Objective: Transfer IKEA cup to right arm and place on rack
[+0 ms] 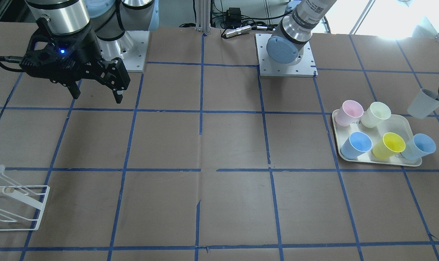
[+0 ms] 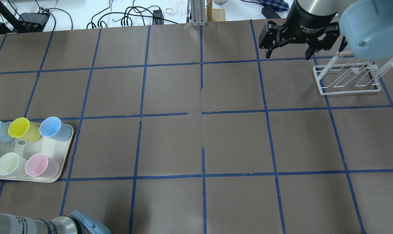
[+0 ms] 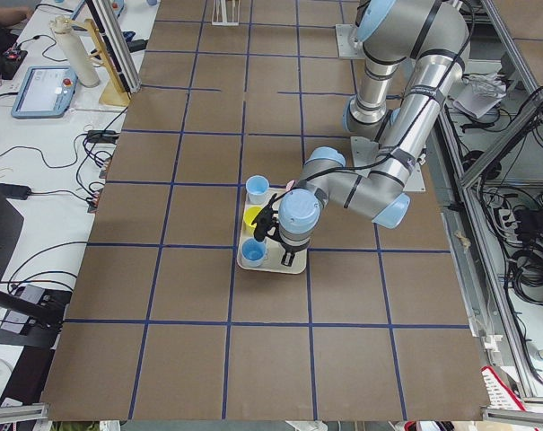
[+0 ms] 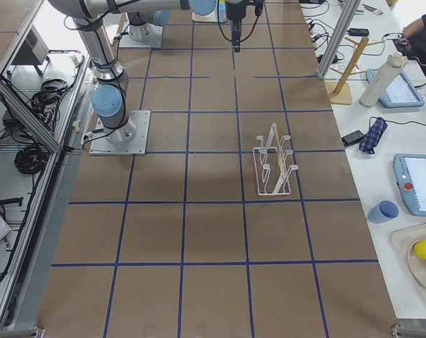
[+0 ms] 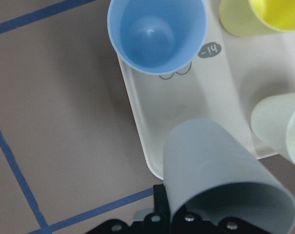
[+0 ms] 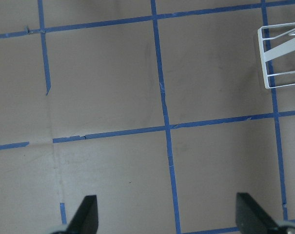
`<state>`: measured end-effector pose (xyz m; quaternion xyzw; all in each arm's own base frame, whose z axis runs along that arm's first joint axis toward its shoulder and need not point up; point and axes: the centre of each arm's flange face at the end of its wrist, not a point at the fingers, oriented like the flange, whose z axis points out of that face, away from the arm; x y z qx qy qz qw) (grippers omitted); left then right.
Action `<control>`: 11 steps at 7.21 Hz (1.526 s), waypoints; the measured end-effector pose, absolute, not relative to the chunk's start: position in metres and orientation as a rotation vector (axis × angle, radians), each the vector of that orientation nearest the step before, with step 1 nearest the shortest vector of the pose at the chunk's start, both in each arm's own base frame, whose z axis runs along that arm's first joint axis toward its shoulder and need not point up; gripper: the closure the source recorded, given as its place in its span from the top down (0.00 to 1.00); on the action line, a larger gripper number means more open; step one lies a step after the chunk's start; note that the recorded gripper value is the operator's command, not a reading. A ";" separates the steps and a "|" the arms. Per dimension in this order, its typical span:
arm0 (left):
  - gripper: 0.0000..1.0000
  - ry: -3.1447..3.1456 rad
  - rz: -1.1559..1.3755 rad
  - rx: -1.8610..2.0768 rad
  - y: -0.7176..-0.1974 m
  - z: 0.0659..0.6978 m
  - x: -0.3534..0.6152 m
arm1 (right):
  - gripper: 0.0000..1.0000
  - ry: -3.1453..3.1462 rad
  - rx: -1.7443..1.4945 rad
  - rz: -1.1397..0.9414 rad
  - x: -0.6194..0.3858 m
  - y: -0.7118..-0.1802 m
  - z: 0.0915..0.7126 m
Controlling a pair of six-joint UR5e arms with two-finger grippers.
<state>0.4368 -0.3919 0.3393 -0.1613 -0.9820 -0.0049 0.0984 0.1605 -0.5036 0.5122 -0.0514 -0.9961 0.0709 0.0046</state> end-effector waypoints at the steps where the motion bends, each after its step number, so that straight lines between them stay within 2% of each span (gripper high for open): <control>1: 0.00 -2.812 -0.010 -0.460 -0.397 0.363 0.432 | 1.00 -3.120 -0.162 0.222 0.160 -0.504 0.512; 3: 0.00 -2.594 0.002 -0.370 -0.406 0.392 0.407 | 1.00 -3.120 -0.163 0.219 0.160 -0.504 0.512; 5: 0.00 -2.375 -0.030 -0.283 -0.437 0.399 0.341 | 1.00 -3.123 -0.163 0.224 0.157 -0.505 0.513; 8: 0.00 -2.020 -0.157 -0.133 -0.500 0.382 0.184 | 1.00 -3.125 -0.286 0.169 0.148 -0.499 0.518; 11: 0.00 -1.693 -0.291 0.107 -0.516 0.332 0.022 | 1.00 -3.217 -0.499 0.048 0.088 -0.504 0.514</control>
